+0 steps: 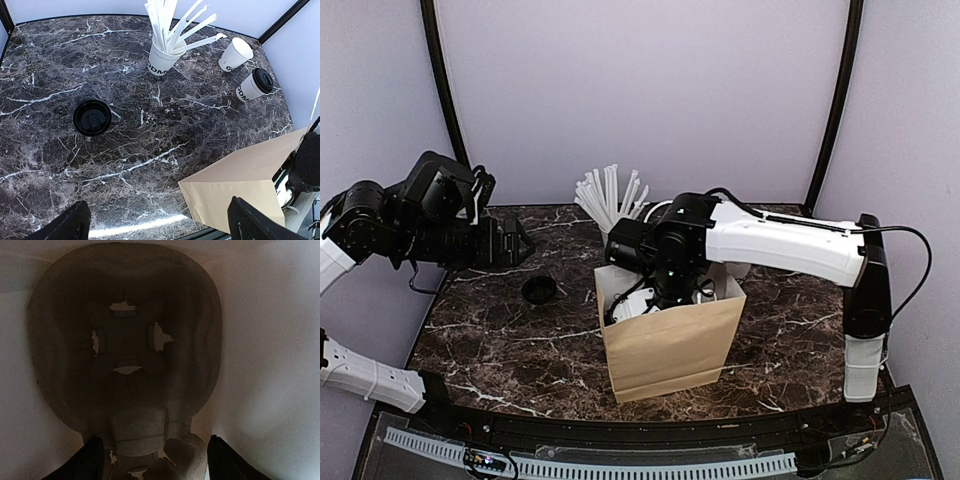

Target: Pack the takeout coffee

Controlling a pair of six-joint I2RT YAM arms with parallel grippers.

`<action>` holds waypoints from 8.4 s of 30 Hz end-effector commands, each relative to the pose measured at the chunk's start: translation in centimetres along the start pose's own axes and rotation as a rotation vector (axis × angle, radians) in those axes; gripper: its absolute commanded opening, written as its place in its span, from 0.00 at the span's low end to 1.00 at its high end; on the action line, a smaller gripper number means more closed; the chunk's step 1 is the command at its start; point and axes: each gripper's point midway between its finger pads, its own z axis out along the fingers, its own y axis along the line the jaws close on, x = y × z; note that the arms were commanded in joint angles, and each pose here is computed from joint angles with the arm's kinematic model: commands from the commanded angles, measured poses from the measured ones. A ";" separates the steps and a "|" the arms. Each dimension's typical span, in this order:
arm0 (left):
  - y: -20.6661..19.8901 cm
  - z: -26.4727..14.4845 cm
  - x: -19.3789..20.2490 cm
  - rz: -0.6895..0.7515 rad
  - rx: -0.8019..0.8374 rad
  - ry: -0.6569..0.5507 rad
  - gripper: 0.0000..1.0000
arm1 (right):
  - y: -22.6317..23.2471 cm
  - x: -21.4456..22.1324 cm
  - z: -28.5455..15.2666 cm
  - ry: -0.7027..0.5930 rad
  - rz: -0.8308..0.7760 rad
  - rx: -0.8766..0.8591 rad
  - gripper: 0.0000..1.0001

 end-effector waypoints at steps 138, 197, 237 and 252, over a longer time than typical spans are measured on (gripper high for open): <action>-15.3 1.5 -16.9 0.514 0.699 -0.315 0.00 | -8.2 -3.8 -31.2 -1.172 0.099 0.267 0.00; -8.4 10.0 -6.0 0.595 0.469 0.154 0.60 | -9.7 6.6 -19.6 -1.022 0.374 0.104 0.99; -9.7 7.0 -4.5 0.747 0.642 0.031 0.59 | -9.2 7.7 -15.4 -1.007 0.436 0.032 0.99; -9.1 8.4 -1.7 0.718 0.674 0.177 0.45 | -9.1 7.7 -14.9 -1.006 0.436 0.025 0.99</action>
